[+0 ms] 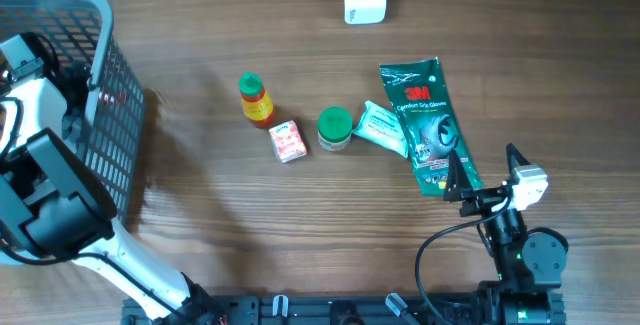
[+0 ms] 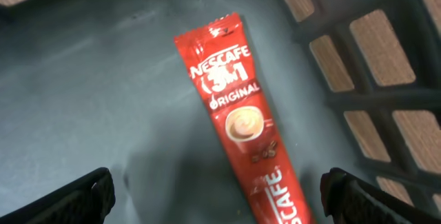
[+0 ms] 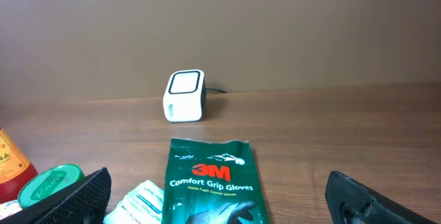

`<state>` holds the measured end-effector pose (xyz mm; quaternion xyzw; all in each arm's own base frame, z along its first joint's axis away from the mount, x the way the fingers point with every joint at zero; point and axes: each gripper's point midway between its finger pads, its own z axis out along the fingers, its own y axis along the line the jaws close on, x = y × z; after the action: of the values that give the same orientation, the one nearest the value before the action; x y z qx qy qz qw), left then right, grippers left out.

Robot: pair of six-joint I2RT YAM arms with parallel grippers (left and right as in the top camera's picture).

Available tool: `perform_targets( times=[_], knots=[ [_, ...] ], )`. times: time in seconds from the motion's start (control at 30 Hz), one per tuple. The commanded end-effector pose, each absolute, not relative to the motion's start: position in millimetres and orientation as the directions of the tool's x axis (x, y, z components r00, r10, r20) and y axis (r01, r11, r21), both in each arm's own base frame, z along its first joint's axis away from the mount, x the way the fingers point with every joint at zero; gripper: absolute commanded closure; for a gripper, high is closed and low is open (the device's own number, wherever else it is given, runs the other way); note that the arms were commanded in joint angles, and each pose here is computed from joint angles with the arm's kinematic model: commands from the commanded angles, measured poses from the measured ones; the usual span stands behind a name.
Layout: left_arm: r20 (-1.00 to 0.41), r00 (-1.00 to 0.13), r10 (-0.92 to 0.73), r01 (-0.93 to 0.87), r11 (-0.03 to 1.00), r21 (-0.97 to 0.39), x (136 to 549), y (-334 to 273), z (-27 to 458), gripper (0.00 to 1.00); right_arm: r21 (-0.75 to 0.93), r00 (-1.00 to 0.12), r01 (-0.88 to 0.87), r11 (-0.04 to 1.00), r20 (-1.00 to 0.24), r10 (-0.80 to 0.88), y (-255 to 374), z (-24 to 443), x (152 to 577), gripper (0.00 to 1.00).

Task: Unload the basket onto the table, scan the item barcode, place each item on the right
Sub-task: 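Reach into the basket and grasp the red Nescafe stick with left gripper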

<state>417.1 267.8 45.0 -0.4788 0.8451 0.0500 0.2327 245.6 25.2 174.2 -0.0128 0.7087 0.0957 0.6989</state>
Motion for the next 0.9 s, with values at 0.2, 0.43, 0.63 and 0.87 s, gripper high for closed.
perform_targets(
  times=[0.2, 0.43, 0.63, 0.87],
  knots=[
    [-0.370, -0.561, -0.740, -0.782, 0.621, -0.057, 412, 256, 2, 0.00, 0.105, -0.015, -0.140, 0.984, -0.994, 0.104, 23, 175, 246, 0.00],
    [-0.316, -0.673, -0.669, -0.731, 0.665, 0.149, 382, 267, -16, 0.38, 0.105, -0.015, -0.140, 0.985, -0.995, 0.103, 23, 175, 246, 0.00],
    [-0.249, -0.688, -0.682, -0.724, 0.665, 0.180, 365, 260, -20, 0.82, 0.105, -0.015, -0.140, 0.985, -0.995, 0.103, 23, 175, 246, 0.00],
    [-0.244, -0.685, -0.687, -0.729, 0.641, 0.240, 350, 263, 7, 0.96, 0.105, -0.015, -0.140, 0.985, -0.994, 0.104, 23, 175, 246, 0.00]
  ],
)
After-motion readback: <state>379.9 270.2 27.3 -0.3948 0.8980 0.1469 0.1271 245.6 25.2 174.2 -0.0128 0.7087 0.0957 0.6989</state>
